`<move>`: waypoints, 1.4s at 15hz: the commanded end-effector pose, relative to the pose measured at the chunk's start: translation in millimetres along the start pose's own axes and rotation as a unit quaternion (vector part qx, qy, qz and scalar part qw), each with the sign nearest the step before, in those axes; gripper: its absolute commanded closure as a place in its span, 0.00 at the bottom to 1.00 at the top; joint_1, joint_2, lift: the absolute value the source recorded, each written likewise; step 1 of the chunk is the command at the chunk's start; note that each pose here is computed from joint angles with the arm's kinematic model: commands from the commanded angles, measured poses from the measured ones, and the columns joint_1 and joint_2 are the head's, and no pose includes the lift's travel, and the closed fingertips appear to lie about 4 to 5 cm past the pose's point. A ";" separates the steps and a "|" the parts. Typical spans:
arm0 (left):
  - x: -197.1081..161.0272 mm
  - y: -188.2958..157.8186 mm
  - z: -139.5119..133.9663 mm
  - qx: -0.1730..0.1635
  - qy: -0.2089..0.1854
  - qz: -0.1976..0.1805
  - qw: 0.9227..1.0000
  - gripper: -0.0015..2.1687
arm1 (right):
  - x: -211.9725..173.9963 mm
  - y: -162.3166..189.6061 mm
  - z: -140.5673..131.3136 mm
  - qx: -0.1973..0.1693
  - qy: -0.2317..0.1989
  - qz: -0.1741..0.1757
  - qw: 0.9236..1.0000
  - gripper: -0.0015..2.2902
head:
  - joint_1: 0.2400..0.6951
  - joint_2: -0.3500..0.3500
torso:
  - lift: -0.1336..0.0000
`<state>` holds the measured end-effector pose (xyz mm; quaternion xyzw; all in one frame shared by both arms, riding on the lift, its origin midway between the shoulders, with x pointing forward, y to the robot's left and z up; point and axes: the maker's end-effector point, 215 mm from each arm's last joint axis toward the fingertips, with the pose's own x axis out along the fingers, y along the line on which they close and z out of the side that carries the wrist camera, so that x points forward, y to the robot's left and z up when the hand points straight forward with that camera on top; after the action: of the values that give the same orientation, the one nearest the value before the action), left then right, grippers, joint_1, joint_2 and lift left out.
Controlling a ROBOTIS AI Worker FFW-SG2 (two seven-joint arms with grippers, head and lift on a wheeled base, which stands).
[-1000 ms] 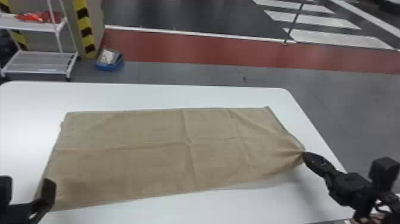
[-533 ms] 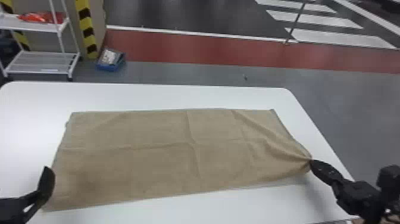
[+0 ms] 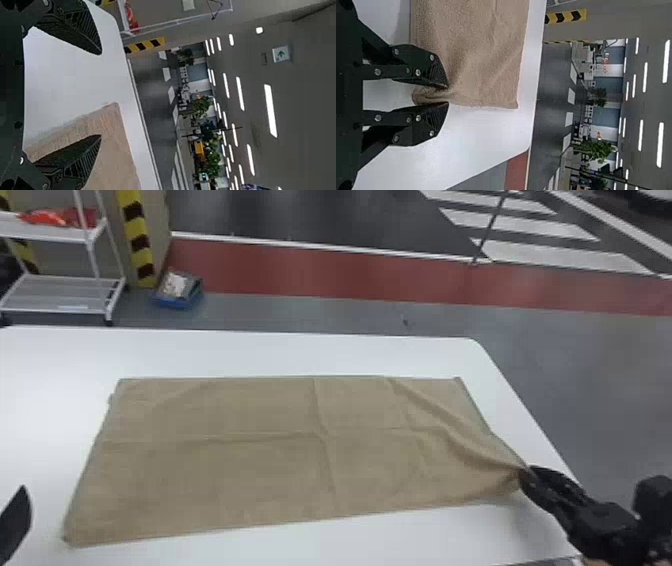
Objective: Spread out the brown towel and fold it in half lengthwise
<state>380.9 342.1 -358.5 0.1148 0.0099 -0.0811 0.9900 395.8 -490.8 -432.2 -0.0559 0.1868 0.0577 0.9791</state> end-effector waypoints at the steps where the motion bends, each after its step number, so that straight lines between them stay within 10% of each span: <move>1: -20.0 2.9 9.0 0.020 -0.037 -0.018 0.999 0.07 | 1.1 -4.2 9.6 -0.033 -0.007 -0.004 0.999 0.02 | 1.00 0.20 | 0.07; 7: -39.7 -31.0 -8.2 0.012 -0.037 -0.097 0.995 0.11 | -13.2 -39.0 56.6 -0.131 -0.073 -0.019 0.989 0.07 | 1.00 0.14 | 0.07; 11: -31.5 -70.6 -64.8 -0.048 0.076 -0.188 0.978 0.12 | -19.1 -63.8 66.0 -0.143 -0.085 -0.010 0.986 0.09 | 1.00 0.03 | 0.07; 21: -17.4 -61.6 -89.6 -0.017 0.113 -0.189 0.975 0.19 | -16.9 -57.4 54.3 -0.131 -0.091 -0.003 0.987 0.09 | 1.00 0.00 | 0.07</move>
<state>353.7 305.1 -452.4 0.1019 0.1365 -0.2535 0.9522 406.0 -544.1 -370.1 -0.1792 0.0880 0.0813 0.9765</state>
